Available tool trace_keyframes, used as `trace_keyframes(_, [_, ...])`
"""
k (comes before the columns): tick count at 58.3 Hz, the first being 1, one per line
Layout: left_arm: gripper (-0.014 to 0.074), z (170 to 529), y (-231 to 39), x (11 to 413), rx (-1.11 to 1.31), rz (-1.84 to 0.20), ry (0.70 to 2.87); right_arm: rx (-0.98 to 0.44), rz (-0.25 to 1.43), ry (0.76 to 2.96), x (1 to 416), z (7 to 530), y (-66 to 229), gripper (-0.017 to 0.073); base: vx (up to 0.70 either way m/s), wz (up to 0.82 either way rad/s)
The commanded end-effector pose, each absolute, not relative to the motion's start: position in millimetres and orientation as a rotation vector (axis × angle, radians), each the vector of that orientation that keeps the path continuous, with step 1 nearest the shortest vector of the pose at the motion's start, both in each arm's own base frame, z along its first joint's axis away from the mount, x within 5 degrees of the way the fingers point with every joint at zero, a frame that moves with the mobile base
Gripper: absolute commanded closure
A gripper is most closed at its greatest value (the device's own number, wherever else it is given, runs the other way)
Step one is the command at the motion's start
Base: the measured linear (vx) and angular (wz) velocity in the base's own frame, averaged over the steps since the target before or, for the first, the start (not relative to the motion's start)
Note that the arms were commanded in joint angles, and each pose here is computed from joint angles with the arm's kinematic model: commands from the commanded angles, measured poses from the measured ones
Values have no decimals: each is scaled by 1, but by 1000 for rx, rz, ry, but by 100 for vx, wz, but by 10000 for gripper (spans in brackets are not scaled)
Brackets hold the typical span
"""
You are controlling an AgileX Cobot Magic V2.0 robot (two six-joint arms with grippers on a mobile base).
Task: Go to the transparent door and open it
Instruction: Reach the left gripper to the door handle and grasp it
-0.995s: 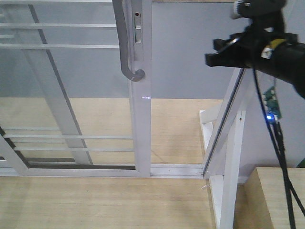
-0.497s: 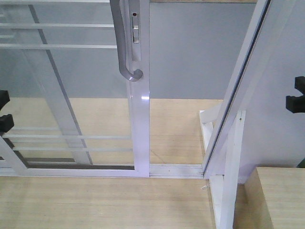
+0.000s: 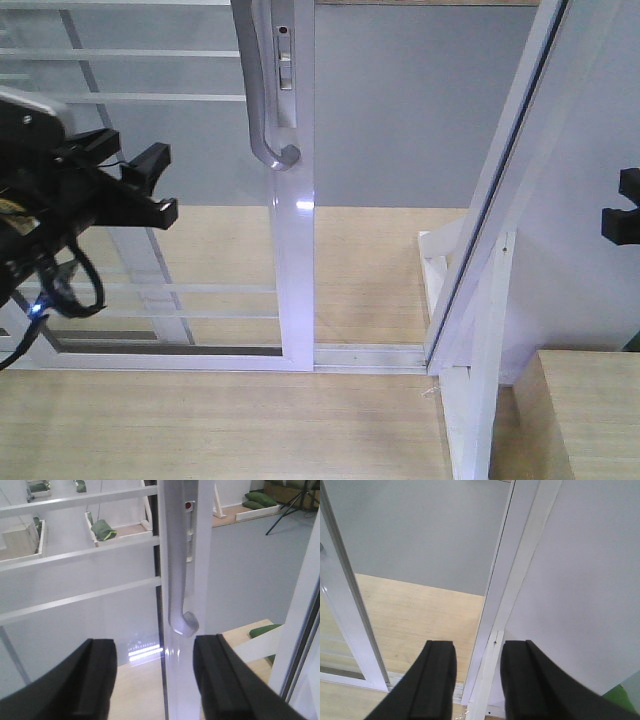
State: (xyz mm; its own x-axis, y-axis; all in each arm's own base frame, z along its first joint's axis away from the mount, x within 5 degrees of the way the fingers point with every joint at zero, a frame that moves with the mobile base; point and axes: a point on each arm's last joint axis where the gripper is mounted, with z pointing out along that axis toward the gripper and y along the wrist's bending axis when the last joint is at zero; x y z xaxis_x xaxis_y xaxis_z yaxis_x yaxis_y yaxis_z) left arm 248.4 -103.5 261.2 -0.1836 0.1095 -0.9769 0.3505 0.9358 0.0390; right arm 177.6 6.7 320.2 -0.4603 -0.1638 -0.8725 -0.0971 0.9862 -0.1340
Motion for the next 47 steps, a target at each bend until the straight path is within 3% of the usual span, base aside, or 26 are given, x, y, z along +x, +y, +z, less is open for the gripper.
trace_keyframes(1, [64,289,-115,269,304,-244,1588,-166,-84,1941,179,338,6,237,0,0])
trace_keyframes(21, [56,305,-152,352,283,-254,1516,-161,-82,1941,179,338,5,237,0,0])
trace_keyframes(47, [58,292,-180,412,279,-261,1514,-161,-82,1940,179,338,6,237,0,0])
